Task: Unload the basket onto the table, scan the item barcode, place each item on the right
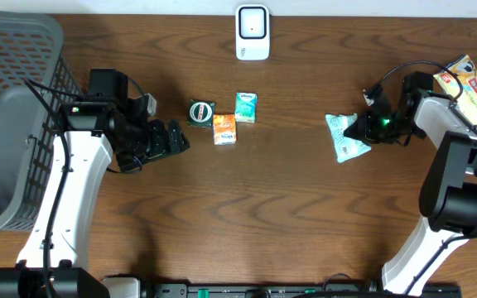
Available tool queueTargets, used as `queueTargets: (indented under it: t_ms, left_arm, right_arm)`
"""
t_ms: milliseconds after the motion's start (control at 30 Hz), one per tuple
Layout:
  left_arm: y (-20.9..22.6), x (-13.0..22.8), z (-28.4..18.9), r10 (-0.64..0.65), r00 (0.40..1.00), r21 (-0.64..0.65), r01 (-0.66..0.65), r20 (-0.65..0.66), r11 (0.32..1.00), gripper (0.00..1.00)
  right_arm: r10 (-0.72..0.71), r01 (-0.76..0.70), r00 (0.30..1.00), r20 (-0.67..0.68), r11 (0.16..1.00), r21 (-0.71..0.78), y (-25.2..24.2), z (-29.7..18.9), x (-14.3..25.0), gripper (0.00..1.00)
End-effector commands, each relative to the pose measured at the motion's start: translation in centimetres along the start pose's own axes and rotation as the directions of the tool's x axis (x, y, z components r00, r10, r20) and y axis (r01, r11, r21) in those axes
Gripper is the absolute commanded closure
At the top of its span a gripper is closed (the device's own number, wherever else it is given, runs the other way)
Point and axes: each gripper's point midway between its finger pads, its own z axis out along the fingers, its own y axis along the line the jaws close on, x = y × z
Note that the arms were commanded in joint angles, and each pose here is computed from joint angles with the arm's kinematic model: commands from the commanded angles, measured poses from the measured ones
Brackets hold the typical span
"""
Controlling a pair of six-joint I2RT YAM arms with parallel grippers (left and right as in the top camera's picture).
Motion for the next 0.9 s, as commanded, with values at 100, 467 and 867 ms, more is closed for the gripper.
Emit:
queueTargets:
  t_ms: [100, 467, 867]
  left_arm:
    - [0.0, 0.1, 0.3, 0.011, 1.000, 0.003, -0.011, -0.012, 1.000, 0.02]
    - [0.0, 0.1, 0.3, 0.011, 1.000, 0.003, -0.011, -0.012, 1.000, 0.02]
    - [0.0, 0.1, 0.3, 0.011, 1.000, 0.003, -0.011, -0.012, 1.000, 0.02]
  right_arm:
    - [0.049, -0.050, 0.999, 0.014, 0.989, 0.140, 0.4, -2.7, -2.4, 0.98]
    - [-0.027, -0.107, 0.990, 0.139, 0.497, 0.861, -0.3, -7.1, -3.2, 0.99]
    - [-0.255, -0.021, 0.959, 0.123, 0.367, 0.930, 5.4, -2.8, -1.6, 0.99]
